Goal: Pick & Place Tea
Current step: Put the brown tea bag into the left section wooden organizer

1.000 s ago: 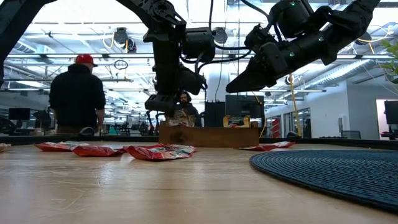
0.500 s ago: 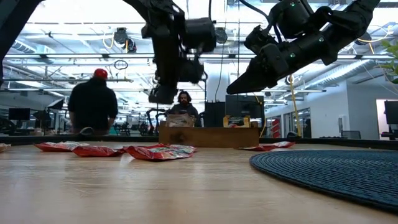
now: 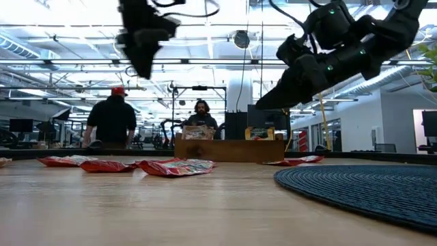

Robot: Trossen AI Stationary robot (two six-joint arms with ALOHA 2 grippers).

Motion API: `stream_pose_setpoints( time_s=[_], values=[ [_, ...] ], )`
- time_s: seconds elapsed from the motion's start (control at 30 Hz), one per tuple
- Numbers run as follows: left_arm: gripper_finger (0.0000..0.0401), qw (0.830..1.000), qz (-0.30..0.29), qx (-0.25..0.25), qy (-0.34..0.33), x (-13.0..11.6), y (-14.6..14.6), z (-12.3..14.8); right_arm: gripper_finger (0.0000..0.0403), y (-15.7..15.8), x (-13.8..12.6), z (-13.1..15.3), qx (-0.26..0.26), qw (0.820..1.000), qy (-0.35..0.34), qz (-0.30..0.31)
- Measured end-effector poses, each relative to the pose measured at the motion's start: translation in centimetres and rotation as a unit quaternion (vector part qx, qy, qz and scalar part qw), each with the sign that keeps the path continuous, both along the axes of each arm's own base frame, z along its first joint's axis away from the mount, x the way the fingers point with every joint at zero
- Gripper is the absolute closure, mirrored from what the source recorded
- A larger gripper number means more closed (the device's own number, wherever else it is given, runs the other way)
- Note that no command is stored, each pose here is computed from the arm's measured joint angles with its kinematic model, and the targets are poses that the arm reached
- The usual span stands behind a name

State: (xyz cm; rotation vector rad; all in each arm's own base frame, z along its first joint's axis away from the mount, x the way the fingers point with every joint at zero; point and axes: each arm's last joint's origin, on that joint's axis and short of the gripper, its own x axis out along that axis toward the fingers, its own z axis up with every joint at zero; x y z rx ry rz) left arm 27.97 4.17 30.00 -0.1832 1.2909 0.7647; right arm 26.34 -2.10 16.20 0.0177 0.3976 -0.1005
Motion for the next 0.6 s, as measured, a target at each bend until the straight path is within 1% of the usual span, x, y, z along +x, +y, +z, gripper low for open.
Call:
stream_pose_setpoints(
  time_s=[0.03, 0.1, 0.17, 0.2, 0.27, 0.37, 0.43, 0.5, 0.6],
  values=[
    [0.0182, 0.999, 0.026, -0.018, 0.005, -0.6, -0.3, -0.3, 0.0314, 0.0, -0.2, -0.1, 0.002, 1.0, -0.009, -0.001],
    [0.0171, 0.996, 0.06, -0.037, 0.047, -1.9, -0.8, -1.4, 0.0314, 0.2, -0.6, -0.5, 0.005, 1.0, -0.023, 0.001],
    [0.0158, 0.989, 0.1, -0.058, 0.093, -3.0, -1.0, -3.2, 0.0314, 0.4, -1.0, -0.6, 0.008, 0.999, -0.039, 0.003],
    [0.015, 0.984, 0.128, -0.076, 0.101, -3.4, -0.8, -4.2, 0.0314, 0.6, -1.1, -0.7, 0.011, 0.999, -0.047, 0.006],
    [0.0133, 0.973, 0.167, -0.124, 0.099, -3.8, -0.6, -6.4, 0.0314, 0.9, -1.4, -0.8, 0.013, 0.998, -0.059, 0.012],
    [0.011, 0.959, 0.192, -0.186, 0.089, -4.4, -0.4, -9.8, 0.0314, 1.5, -1.5, -0.6, 0.009, 0.996, -0.08, 0.025],
    [0.0098, 0.954, 0.211, -0.199, 0.08, -4.9, -0.2, -11.3, 0.0314, 1.9, -1.5, -0.4, 0.001, 0.996, -0.087, 0.036],
    [0.009, 0.948, 0.241, -0.196, 0.072, -5.3, 0.0, -12.5, 0.0314, 2.3, -1.5, -0.3, -0.006, 0.995, -0.088, 0.045],
    [0.0083, 0.939, 0.281, -0.187, 0.068, -5.9, 0.0, -13.4, 0.0314, 2.7, -1.6, -0.1, -0.015, 0.994, -0.092, 0.057]
  ],
)
